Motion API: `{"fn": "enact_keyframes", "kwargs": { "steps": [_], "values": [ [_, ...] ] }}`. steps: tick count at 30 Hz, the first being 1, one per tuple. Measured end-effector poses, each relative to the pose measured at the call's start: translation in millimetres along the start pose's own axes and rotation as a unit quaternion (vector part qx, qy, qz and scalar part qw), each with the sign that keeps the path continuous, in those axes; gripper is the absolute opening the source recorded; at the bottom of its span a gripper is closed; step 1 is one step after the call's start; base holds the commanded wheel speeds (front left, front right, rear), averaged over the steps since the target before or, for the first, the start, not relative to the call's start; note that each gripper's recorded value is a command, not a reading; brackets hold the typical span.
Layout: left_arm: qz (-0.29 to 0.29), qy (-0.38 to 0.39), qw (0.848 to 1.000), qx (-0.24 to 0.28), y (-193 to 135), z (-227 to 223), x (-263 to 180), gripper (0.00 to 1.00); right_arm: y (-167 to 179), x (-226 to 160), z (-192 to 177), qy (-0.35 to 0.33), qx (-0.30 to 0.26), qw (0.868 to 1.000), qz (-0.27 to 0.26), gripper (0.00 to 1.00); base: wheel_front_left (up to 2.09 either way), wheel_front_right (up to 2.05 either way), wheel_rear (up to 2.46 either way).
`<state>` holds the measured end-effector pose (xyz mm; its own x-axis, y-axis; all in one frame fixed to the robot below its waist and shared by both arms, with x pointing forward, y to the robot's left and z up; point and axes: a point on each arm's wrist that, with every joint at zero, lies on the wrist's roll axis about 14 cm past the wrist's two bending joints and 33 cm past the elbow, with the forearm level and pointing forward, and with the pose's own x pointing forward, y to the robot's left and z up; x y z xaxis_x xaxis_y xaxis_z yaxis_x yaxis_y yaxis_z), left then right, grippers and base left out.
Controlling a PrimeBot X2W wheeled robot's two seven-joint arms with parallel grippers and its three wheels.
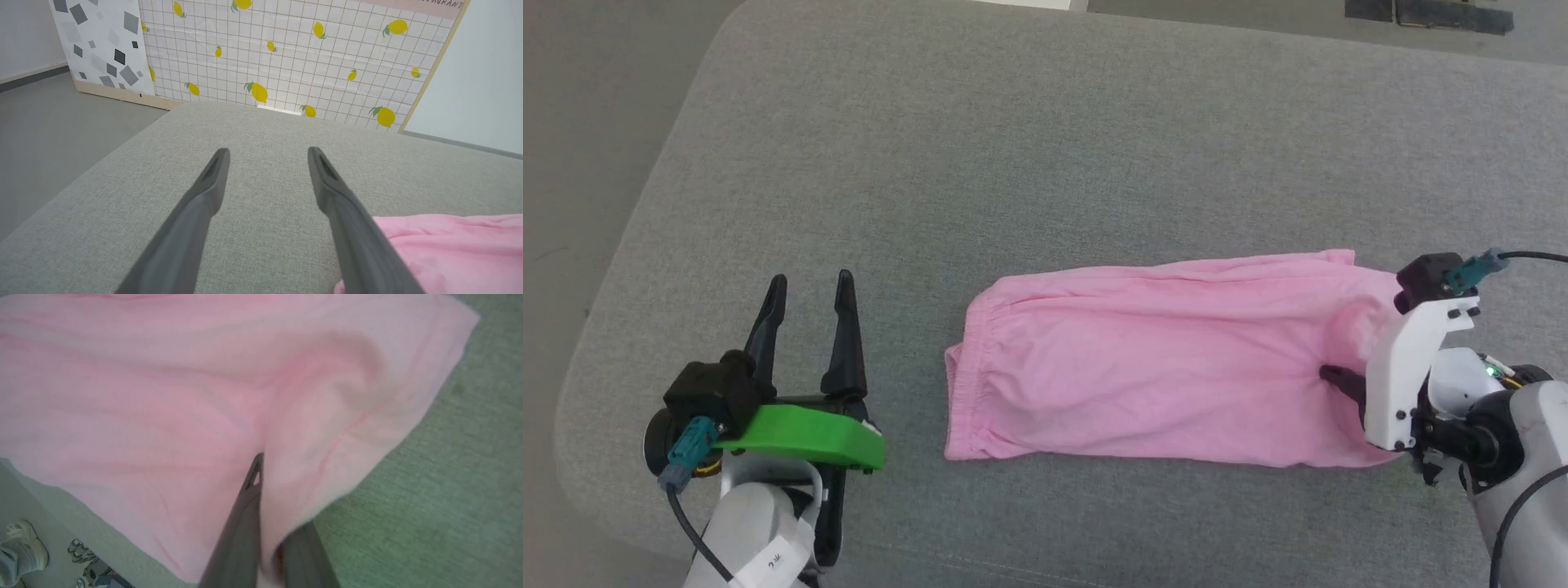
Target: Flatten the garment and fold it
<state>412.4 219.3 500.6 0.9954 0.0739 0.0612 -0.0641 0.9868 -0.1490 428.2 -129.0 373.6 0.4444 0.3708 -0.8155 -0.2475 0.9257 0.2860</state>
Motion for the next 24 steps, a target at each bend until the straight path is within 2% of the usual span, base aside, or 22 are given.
{"fn": "enact_keyframes", "kwargs": {
  "steps": [3,6,11,17,21,24],
  "values": [
    [0.000,-0.003,1.000,-0.001,-1,2,0,1.00,-10,-5,4,-0.011,0.014,1.000,-0.010,0.00,0.00,0.00,0.00],
    [-0.001,-0.007,1.000,-0.004,-4,4,1,1.00,-34,-16,4,-0.020,0.033,0.999,-0.036,0.00,0.00,0.00,0.00],
    [-0.012,-0.011,1.000,-0.001,-10,6,1,1.00,-84,-42,-5,-0.026,0.065,0.992,-0.103,0.00,0.00,0.00,0.00],
    [-0.020,-0.015,1.000,-0.006,-15,7,2,1.00,-127,-68,-18,-0.020,0.091,0.980,-0.176,0.00,0.00,0.00,0.00],
    [-0.026,-0.017,1.000,-0.004,-17,9,1,1.00,-131,-79,-17,-0.018,0.081,0.978,-0.194,0.00,0.00,0.00,0.00],
    [-0.028,-0.018,0.999,-0.005,-19,11,0,1.00,-122,-86,-8,-0.022,0.045,0.979,-0.197,0.00,0.00,0.00,0.00]
  ]
}}
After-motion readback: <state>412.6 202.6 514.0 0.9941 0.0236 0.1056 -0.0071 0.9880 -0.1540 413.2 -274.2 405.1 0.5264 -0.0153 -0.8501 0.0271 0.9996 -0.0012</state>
